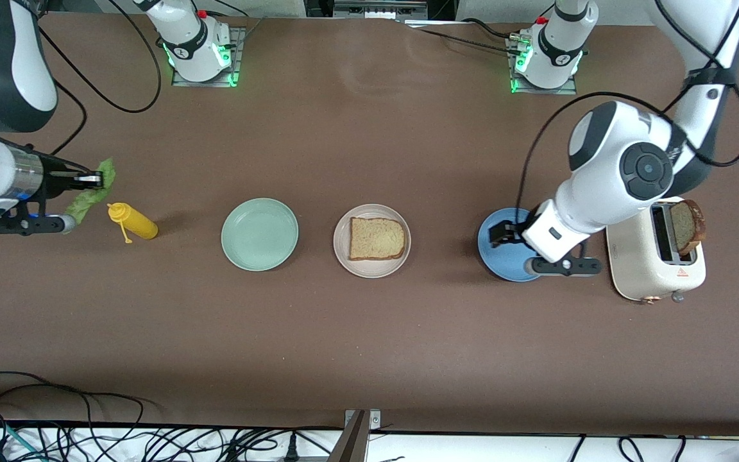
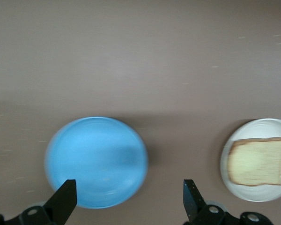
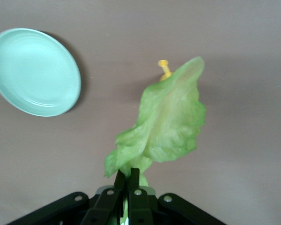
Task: Make sandwich on beige plate with both arms
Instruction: 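Release the bread with the left gripper while the right gripper carries lettuce, then lay the lettuce leaf on the bread with the right gripper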
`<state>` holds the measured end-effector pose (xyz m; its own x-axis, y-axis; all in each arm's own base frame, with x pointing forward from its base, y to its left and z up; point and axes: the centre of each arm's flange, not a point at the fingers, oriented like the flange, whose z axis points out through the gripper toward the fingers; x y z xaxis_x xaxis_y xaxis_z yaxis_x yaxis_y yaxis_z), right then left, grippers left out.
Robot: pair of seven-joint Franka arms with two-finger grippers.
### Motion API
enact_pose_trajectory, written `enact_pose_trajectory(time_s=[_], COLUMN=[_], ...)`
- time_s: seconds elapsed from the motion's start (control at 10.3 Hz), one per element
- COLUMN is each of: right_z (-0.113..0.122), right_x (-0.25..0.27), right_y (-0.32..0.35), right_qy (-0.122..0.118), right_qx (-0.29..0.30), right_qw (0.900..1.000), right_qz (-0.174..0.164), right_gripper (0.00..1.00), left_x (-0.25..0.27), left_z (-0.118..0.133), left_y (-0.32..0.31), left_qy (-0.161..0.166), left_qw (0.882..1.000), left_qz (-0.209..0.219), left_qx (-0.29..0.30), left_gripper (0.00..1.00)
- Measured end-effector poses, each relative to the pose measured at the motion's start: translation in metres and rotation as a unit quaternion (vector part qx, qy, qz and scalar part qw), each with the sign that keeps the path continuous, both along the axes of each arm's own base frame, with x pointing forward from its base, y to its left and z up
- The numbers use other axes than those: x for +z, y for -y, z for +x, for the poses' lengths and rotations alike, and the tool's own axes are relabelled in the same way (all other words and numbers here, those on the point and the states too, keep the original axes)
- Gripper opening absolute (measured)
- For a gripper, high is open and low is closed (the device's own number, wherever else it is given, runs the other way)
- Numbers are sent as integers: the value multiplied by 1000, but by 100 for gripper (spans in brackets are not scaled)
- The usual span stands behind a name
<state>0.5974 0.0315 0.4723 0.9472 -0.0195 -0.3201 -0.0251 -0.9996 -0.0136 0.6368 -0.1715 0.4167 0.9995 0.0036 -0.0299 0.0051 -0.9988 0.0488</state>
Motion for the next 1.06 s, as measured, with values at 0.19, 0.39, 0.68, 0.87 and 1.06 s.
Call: enact_pose_trajectory(time_s=[0.19,0.39,0.68,0.87,1.06], right_z=[-8,-17,-29,-31,-26], right_x=[2,-1,-29,-68,-114], right_y=[-64,-132,-232,-279,-317], right_qy=[-10,-20,-47,-83,-106], right_qx=[-45,-94,-214,-282,-347], right_qw=[999,995,975,955,929], right_qz=[14,27,38,47,74], right_gripper=[5,5,5,5,5], left_x=[23,63,117,132,137], left_z=[0,-11,-39,-49,-50], left_y=[-37,-80,-93,-90,-89], left_qy=[6,0,0,1,4], left_qw=[999,998,997,997,996], left_qz=[34,50,65,70,71], left_qx=[-36,-46,-38,-44,-54], left_gripper=[100,100,100,100,100])
